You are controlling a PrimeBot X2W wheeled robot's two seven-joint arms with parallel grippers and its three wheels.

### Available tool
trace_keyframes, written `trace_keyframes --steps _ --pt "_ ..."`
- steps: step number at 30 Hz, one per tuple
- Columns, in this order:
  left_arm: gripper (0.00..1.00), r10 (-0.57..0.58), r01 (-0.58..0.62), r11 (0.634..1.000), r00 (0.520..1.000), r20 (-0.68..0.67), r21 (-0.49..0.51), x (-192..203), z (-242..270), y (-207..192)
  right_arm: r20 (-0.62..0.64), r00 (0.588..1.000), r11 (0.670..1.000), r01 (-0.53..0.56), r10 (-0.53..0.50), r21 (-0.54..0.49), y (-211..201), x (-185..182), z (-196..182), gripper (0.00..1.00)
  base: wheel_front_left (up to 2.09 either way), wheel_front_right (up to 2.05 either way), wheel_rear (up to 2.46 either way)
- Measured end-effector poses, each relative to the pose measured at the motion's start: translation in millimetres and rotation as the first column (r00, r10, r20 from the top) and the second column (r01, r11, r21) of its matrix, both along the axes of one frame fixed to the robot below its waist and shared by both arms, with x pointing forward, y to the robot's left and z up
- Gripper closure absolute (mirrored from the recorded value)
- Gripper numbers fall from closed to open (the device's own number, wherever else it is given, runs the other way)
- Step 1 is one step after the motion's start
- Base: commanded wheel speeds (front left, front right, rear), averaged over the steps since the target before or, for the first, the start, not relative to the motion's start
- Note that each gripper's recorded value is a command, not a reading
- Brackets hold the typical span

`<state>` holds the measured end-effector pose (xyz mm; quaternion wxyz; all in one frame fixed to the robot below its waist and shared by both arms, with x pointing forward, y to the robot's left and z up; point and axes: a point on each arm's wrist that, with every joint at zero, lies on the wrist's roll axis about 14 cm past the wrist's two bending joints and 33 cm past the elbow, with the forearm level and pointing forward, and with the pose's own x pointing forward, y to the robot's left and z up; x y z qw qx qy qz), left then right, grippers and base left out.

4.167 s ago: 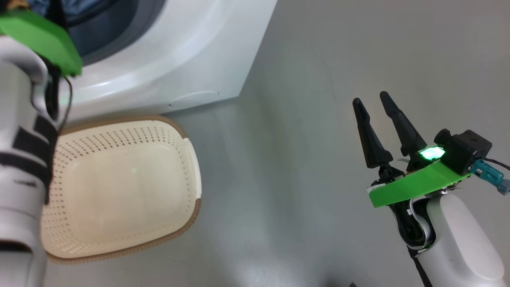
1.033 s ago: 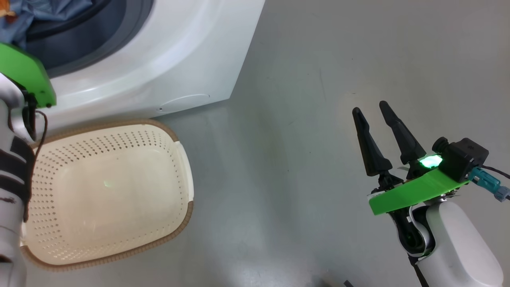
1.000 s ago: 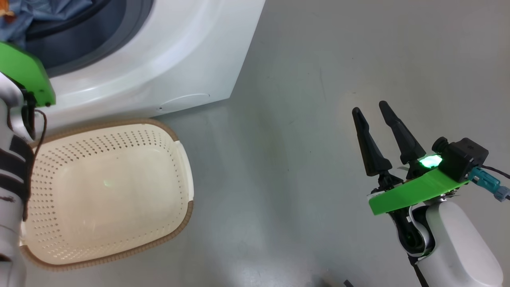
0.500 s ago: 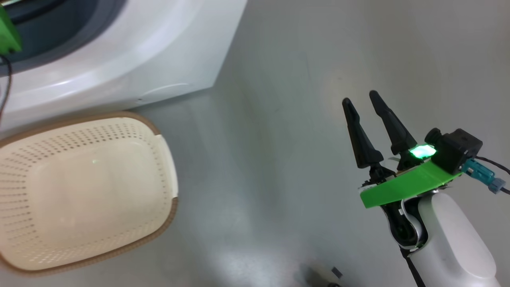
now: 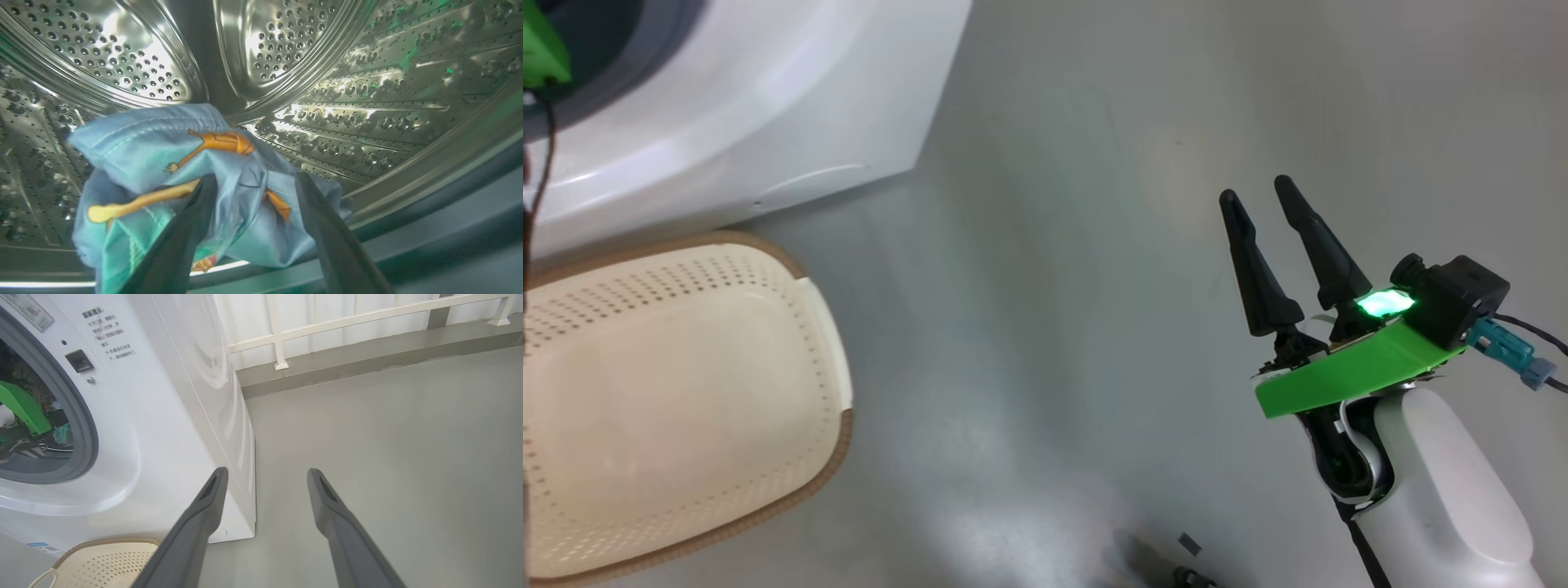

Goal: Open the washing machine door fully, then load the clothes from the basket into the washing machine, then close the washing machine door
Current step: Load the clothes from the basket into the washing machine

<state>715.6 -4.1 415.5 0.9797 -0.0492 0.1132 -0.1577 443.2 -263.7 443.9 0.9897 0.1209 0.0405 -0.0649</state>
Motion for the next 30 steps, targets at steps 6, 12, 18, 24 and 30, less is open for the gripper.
trace_keyframes --steps 6,12,18,24,30 --pt "0.0 0.015 -0.015 1.0 1.0 0.011 0.011 -10 9 15 0.025 0.999 1.0 -0.03 0.03 0.003 6 6 7 0.0 0.0 0.0 0.0" --pt "0.0 0.018 -0.018 1.0 1.0 0.012 -0.01 -33 19 22 0.075 0.995 0.998 -0.061 0.061 0.007 16 9 25 0.0 0.0 0.0 0.0" --pt "0.0 0.031 -0.024 0.996 0.996 0.078 -0.082 -55 46 30 0.102 0.992 0.997 -0.071 0.07 0.01 19 2 37 0.0 0.0 0.0 0.0" --pt "0.0 0.05 -0.039 0.993 0.994 0.098 -0.113 -90 50 43 0.118 0.99 0.997 -0.078 0.077 0.007 20 -10 46 0.0 0.0 0.0 0.0" --pt "0.0 0.072 -0.053 0.99 0.986 0.15 -0.132 -129 66 60 0.155 0.983 0.995 -0.096 0.095 0.0 24 -18 61 0.0 0.0 0.0 0.0"
